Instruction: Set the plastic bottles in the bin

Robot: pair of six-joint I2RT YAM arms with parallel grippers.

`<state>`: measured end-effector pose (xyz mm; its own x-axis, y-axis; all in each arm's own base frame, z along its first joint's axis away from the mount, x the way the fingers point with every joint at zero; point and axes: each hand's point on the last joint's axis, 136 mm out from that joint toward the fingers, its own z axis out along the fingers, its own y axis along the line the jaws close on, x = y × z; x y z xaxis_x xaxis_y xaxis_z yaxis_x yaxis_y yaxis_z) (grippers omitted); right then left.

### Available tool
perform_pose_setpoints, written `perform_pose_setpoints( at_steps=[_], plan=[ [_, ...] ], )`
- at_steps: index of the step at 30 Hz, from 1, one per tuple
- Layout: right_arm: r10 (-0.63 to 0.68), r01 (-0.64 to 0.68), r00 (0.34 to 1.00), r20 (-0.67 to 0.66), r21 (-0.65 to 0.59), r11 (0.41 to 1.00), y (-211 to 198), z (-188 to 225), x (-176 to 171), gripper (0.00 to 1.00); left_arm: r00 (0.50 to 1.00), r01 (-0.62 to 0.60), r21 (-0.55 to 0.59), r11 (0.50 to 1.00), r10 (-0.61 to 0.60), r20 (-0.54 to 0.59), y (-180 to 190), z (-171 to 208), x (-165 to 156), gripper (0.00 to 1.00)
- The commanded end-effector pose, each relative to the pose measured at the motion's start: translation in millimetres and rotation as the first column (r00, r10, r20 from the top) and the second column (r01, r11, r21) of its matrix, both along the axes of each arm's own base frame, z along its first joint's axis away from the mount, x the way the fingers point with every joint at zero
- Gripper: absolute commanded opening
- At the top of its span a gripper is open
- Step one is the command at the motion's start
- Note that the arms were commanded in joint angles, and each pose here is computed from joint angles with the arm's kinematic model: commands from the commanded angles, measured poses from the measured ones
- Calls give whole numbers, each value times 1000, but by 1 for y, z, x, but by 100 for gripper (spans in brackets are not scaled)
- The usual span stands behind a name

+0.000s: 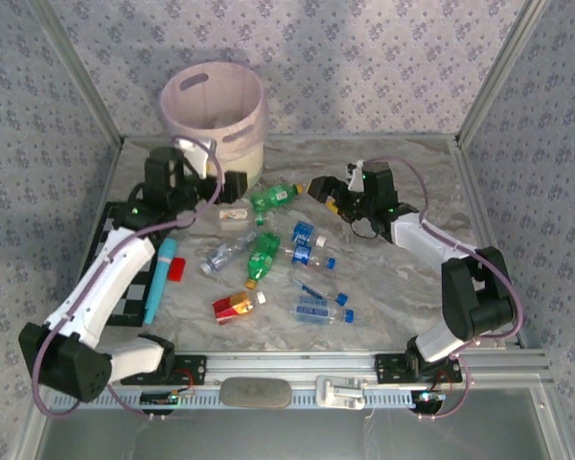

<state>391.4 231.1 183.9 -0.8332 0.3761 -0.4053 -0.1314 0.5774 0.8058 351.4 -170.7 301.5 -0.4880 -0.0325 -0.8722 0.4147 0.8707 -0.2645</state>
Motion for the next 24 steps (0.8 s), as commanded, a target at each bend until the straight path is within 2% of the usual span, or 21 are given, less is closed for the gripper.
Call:
perform_pose_setpoints(
  at_steps=[1,6,11,15,19,24],
  plan=[
    [-6,6,1000,3,2,1000,4,-3,6,100,997,2,-71,998,-7,-75,-7,-29,-19,100],
    [-3,3,1000,-3,-2,1000,7,-6,9,100,970,17,36,999,-8,-243,-10,-96,-66,100],
    [2,-2,1000,-22,-2,1000,9,-11,13,100,923,48,87,995,-11,-384,-16,-148,-109,100],
    [6,-5,1000,-26,8,1000,12,-12,16,100,891,48,130,990,17,-455,-16,-178,-128,100],
    [7,-6,1000,-29,11,1000,12,-12,16,100,864,104,180,978,1,-504,-22,-203,-145,100],
    [2,-2,1000,-30,8,1000,10,-12,15,100,845,154,344,926,58,-532,-15,-229,-157,100]
  ],
)
